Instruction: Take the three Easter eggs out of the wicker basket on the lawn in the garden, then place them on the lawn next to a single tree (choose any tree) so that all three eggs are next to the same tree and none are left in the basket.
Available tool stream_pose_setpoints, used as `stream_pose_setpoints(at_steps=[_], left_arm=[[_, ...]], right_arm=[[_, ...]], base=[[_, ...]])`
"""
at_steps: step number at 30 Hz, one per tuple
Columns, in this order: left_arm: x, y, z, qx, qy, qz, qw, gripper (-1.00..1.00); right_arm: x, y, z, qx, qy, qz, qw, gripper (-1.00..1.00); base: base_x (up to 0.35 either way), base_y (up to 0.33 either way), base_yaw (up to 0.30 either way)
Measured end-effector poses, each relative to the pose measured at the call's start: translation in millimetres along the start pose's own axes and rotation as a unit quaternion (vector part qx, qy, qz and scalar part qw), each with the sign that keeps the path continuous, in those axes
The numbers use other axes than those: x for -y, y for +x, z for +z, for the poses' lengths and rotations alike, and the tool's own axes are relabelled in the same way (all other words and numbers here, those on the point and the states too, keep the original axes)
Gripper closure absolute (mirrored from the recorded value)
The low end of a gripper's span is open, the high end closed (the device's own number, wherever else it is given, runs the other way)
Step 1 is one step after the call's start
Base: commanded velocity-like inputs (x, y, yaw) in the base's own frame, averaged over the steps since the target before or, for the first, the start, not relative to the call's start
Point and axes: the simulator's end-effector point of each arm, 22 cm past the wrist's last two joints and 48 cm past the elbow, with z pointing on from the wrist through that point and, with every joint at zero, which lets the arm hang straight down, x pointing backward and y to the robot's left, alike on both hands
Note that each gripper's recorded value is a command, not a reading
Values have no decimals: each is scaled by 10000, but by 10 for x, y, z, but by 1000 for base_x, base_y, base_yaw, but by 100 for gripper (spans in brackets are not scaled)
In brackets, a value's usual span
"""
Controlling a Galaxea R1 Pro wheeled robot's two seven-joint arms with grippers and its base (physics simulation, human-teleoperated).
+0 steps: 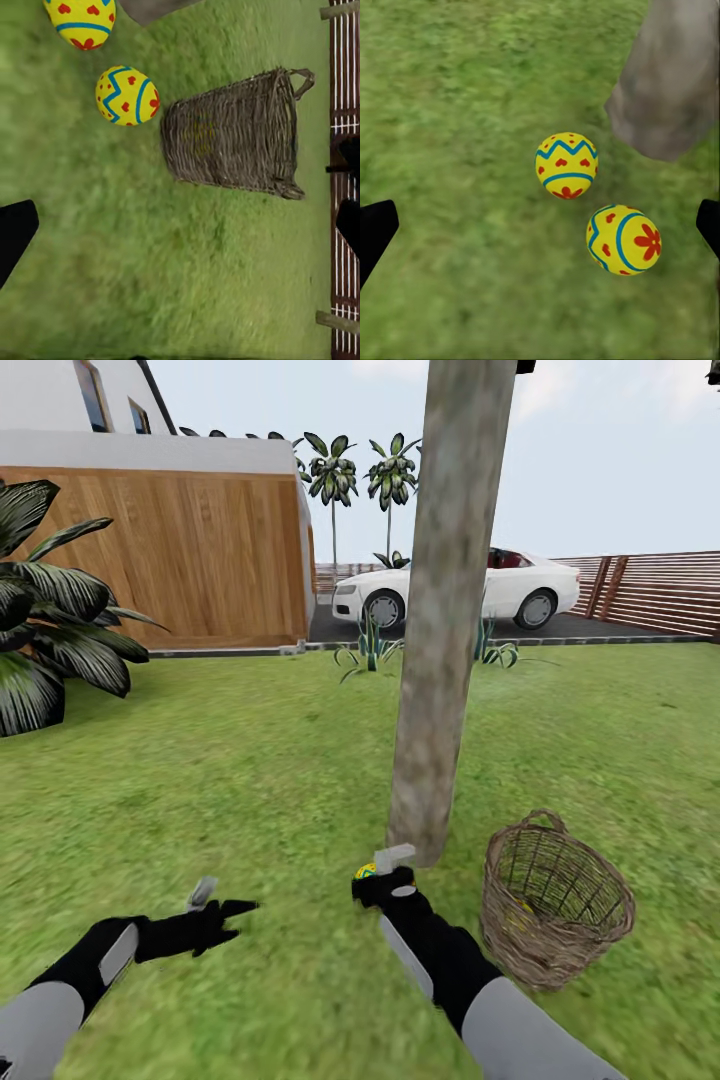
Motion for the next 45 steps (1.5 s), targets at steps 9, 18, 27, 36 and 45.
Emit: stream_pose_setpoints(at_steps=[9, 18, 27, 36, 45], left_arm=[[-603, 443, -355, -332, -370, -2151, 9753, -100], [-1015, 619, -737, -274, -711, -2705, 9597, -100], [-1087, 324, -766, 216, -831, -2009, 9758, -100], [-969, -881, -1200, 926, -2276, 222, 9691, -100], [-897, -1128, -1375, 1069, -2694, 579, 9553, -100]], right_arm=[[66, -235, -171, -118, 251, -85, 9996, -100], [67, -171, -153, -191, 249, -54, 9995, -100], [79, -344, -214, -62, 254, -7, 9997, -100], [1257, -603, -317, -1370, 868, 1205, 9794, -100], [1779, -1092, -407, -1289, 1409, 1240, 9737, -100]], base=[[0, 0, 0], [0, 0, 0], [25, 11, 0], [1, 0, 0], [0, 0, 0]])
